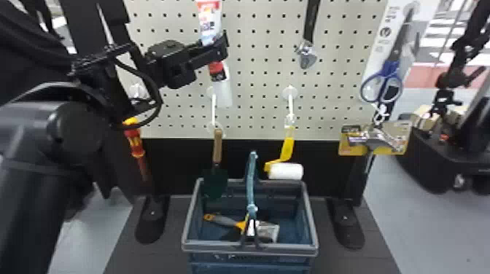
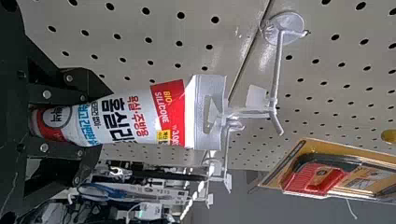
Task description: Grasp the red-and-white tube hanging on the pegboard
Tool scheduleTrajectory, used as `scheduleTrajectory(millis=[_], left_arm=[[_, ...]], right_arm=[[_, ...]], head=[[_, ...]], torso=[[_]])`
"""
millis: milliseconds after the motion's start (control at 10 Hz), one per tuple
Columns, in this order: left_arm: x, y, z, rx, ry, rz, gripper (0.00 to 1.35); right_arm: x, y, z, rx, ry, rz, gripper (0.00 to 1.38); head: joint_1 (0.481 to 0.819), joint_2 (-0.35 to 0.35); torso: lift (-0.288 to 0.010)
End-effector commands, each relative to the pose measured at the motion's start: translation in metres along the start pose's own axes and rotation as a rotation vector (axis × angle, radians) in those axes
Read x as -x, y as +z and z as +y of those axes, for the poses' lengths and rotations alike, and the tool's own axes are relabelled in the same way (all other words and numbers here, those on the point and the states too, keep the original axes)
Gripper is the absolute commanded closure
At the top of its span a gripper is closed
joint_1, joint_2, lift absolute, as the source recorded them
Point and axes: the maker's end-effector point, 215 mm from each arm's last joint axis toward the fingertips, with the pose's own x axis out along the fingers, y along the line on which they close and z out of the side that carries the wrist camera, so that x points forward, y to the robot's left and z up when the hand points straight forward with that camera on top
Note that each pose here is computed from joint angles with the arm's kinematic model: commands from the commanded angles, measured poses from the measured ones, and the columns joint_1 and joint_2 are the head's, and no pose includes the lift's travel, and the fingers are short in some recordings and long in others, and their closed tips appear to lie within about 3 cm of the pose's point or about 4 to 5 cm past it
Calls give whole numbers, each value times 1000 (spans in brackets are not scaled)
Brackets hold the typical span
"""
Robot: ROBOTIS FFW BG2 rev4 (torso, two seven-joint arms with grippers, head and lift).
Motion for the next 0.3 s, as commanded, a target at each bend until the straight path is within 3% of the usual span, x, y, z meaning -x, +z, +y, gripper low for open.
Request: scheduleTrajectory(millis=[0, 200], left_arm=[[0, 0, 0, 4, 0, -5, 1222], [1, 0, 1, 4, 2, -12, 1222]], right_arm=[[0, 0, 0, 0, 0, 0, 344], [1, -1, 0, 0, 0, 2, 344]], head=[[549, 0], [549, 0]], torso=[[-100], [-100]])
